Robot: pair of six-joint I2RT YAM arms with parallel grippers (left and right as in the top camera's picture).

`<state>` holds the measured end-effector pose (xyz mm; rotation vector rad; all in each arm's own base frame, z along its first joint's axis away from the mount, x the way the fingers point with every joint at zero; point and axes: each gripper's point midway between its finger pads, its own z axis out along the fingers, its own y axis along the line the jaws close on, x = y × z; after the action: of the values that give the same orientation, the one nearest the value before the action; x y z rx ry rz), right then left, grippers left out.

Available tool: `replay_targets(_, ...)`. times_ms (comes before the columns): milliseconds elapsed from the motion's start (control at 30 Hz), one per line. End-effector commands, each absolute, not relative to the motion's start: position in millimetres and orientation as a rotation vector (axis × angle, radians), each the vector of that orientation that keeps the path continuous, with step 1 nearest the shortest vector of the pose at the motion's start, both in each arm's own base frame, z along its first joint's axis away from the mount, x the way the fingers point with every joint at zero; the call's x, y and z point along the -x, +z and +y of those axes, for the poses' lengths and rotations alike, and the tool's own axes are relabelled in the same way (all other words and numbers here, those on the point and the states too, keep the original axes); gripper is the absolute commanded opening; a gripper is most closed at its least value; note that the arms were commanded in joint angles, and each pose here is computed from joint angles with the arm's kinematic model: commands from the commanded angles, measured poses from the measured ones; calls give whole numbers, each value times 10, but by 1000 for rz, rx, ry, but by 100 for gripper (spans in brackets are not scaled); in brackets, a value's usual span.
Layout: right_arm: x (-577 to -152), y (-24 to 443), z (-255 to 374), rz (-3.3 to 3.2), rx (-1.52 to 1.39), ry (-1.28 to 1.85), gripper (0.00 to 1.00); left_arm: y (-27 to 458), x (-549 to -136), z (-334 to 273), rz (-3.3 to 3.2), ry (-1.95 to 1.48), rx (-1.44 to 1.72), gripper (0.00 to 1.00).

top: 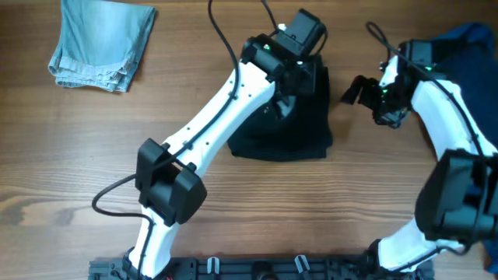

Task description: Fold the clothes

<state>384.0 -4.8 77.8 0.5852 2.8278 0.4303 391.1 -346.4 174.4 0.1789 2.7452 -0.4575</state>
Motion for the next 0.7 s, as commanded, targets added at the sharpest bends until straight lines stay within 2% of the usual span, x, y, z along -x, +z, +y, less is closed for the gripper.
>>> replay_targets(0,-3885,1158,-134,2736,-541,400,100,1832,-3875,-3668,2720,-540,-210,53)
replay_targets(67,-3856,1310,-134,2704,-530,398,100,1928,-3866,-3756,2683,-592,-271,64)
replay_targets(200,-3796,1480,-124,2675,-518,397,100,2281,-3864,-3685,2608,-645,-302,69)
replay_targets(333,-3761,1518,-9,2683,-465,477,100,2549,-3990,-3054,2608,-543,-176,71)
replay_targets(433,-3809,1635,235,2639,-368,673,99,2394,-4072,-2464,2723,-455,-23,70)
replay_targets(467,-3819,1673,313,2625,-345,730,94,2276,-4036,-2301,2793,-441,24,66)
replay_targets(500,-3825,1699,377,2616,-324,768,84,2124,-3976,-2150,2873,-425,73,58)
replay_targets(567,-3828,1684,431,2622,-307,777,66,1928,-3905,-2087,2948,-424,45,54)
replay_targets(600,-3833,1660,483,2631,-292,782,60,1789,-3876,-2079,2986,-424,39,53)
replay_targets(667,-3858,1619,592,2639,-255,798,47,1552,-3857,-2091,3026,-419,44,46)
